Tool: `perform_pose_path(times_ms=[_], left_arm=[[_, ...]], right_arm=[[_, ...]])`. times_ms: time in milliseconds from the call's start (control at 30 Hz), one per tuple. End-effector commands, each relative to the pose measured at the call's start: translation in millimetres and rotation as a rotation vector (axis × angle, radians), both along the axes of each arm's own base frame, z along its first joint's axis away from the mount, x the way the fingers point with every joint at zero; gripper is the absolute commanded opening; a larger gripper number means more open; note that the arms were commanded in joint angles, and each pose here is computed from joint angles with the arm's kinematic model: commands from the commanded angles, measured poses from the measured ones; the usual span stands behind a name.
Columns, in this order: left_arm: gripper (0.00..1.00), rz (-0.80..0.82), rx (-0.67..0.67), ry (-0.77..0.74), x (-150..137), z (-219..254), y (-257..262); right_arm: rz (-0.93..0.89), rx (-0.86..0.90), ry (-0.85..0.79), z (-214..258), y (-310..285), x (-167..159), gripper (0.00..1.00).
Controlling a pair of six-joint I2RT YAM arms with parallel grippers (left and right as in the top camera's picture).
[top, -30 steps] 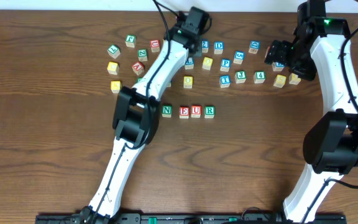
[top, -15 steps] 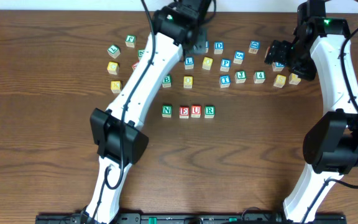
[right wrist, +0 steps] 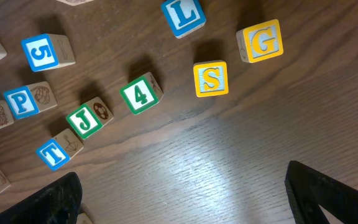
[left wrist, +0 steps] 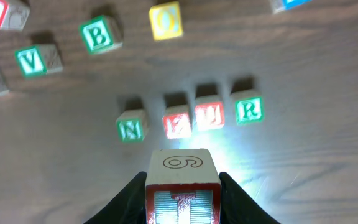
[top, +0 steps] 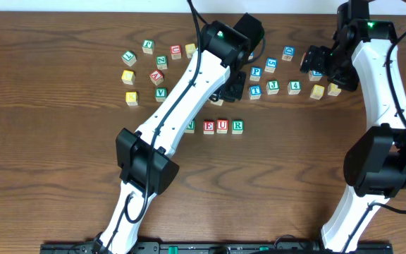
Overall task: Spell out NEURIPS
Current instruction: 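Lift the red I block with the left gripper, then carry the red I block right of the green R and lower it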
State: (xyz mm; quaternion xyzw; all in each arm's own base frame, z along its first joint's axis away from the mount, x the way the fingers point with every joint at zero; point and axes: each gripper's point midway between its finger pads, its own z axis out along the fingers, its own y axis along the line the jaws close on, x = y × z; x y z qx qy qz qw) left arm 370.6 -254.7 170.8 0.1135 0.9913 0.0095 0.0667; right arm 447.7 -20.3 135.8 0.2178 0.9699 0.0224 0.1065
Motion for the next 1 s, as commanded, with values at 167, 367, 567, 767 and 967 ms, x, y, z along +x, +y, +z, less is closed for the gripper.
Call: perform_pose_path(times_ms=[167, 367, 567, 767, 967], left_arm=[[0.34, -0.017, 0.004, 0.086, -17.5, 2.8, 10.1], [0.34, -0.042, -0.029, 0.171, -35.9, -4.9, 0.0], [0.33, -0.066, 0.020, 0.266, -57.8, -31.6, -2.9], [0.30, -0.112, -0.021, 0.285, -69.0, -52.2, -28.5], [0.31, -0.161, -0.090, 0.190, -58.3, -61.3, -62.1]], right_arm=[[-0.002, 0.002, 0.010, -4.0, 4.6, -0.3, 0.99], [-0.002, 0.002, 0.010, -4.1, 4.6, -0.4, 0.99], [-0.002, 0.002, 0.010, -4.1, 4.6, -0.4, 0.99], [-0.002, 0.002, 0.010, -4.1, 4.6, -0.4, 0.99], [-0.002, 0.002, 0.010, -4.1, 4.6, -0.4, 0.99]])
